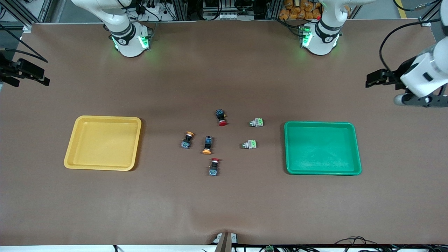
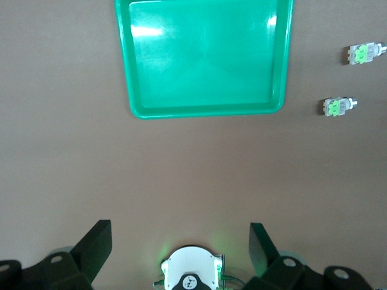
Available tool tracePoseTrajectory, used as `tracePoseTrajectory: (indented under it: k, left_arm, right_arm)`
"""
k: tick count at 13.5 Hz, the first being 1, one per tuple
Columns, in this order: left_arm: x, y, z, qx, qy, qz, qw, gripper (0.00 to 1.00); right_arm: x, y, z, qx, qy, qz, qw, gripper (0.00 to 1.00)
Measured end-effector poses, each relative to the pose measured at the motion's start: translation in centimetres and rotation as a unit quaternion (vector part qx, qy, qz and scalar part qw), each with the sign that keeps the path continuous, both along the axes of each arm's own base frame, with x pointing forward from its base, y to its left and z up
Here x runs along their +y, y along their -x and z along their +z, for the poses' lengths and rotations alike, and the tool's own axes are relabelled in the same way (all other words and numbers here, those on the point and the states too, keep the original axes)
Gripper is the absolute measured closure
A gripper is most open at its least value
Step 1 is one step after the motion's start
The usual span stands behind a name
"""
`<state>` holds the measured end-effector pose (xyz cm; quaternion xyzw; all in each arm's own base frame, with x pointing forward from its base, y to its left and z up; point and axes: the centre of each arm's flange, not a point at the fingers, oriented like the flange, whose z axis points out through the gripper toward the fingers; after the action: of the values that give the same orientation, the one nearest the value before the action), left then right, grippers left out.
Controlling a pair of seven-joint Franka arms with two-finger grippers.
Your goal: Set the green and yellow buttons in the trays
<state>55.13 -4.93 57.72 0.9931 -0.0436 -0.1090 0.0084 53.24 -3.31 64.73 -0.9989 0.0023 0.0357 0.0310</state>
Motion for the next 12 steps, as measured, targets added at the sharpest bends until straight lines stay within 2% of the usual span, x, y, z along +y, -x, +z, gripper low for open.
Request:
tracePoseTrajectory:
  k: [6, 9, 12]
  left_arm:
    - [-3.9, -3.5, -5.4, -0.006, 0.01, 0.008, 1.0, 0.0]
    - [-9.1, -4.5, -8.7, -0.01, 0.007, 0.014, 1.0, 0.0]
    - [-14.0, -5.4, -12.4, -0.02, 0.008, 0.03, 0.999, 0.0]
  right_arm:
    - [0.1, -0.2, -0.3, 0.003, -0.001, 0.001, 1.0, 0.0]
    - [1.4, -1.3, -2.1, 0.019, -0.009, 0.011, 1.0, 0.0]
    - [4.7, -3.4, -5.7, 0.044, -0.011, 0.037, 0.998, 0.0]
